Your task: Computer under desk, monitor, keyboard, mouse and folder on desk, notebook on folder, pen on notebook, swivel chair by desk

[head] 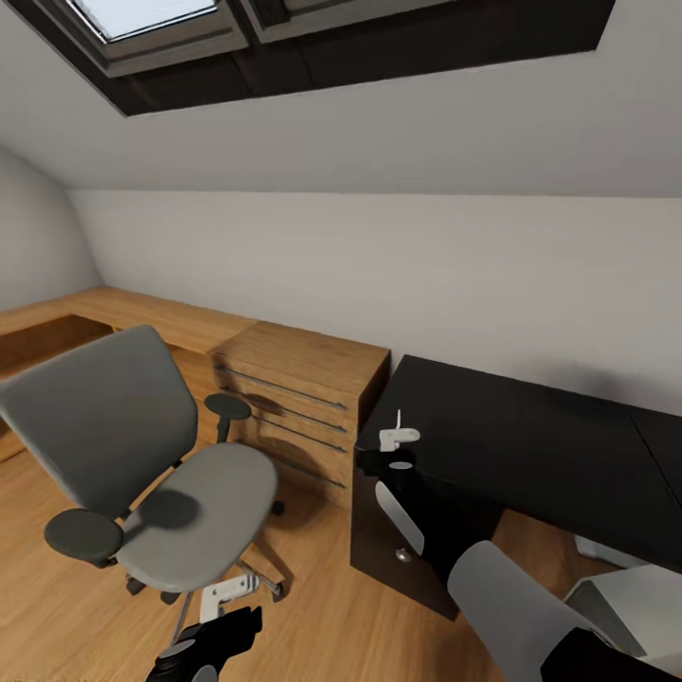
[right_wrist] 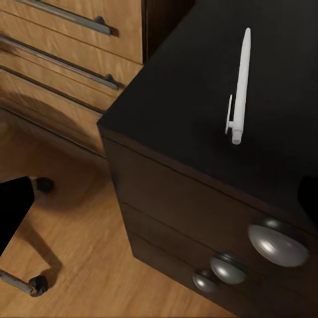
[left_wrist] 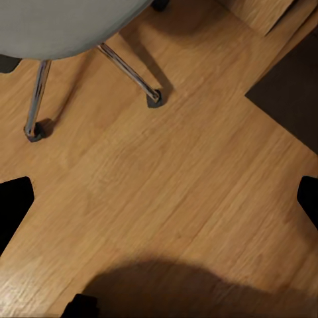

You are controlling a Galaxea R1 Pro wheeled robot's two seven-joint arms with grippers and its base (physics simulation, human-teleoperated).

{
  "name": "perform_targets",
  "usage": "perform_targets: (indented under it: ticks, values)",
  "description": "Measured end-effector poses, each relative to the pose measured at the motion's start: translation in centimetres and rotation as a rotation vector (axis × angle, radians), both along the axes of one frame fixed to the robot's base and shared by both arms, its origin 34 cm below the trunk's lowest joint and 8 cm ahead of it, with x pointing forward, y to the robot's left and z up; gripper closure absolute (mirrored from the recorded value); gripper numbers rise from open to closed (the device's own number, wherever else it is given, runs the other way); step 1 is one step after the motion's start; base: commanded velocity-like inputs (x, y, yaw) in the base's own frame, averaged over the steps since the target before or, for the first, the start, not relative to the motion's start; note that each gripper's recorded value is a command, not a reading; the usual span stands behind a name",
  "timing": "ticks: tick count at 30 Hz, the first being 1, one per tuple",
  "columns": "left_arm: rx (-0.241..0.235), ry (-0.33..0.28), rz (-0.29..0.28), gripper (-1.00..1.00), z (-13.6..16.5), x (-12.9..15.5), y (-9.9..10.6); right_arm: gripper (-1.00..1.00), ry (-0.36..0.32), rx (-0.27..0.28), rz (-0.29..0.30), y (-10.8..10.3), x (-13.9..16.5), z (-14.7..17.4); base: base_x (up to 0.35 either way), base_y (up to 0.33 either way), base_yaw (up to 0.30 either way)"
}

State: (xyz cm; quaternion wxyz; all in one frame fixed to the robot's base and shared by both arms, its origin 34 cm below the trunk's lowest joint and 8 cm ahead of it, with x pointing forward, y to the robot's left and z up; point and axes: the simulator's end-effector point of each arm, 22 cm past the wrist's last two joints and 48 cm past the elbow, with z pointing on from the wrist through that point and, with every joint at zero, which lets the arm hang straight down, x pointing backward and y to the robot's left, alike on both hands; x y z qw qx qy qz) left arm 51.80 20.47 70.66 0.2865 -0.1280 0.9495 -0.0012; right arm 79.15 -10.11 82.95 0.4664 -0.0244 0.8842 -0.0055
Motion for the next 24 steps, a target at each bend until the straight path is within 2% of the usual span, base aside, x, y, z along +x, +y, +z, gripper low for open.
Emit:
perform_targets:
  ticks: [4, 14, 24]
  values:
    - [-0.003, -0.004, 0.000, -1.00, 0.0, 0.1, -0.1, -1.00, -0.003, -0.009, 0.000, -0.2, 0.0, -0.1, 0.037, 0.000, 0.012]
    - [-0.007, -0.008, -0.001, -1.00, 0.1, 0.1, -0.3, -1.00, 0.015, -0.027, -0.013, -1.0, -0.3, -1.5, 0.201, 0.000, 0.002]
    - [-0.008, -0.009, -0.010, -1.00, 0.1, 0.1, -0.7, -1.00, 0.041, -0.042, -0.033, -2.2, -0.7, -3.1, 0.042, 0.000, 0.000]
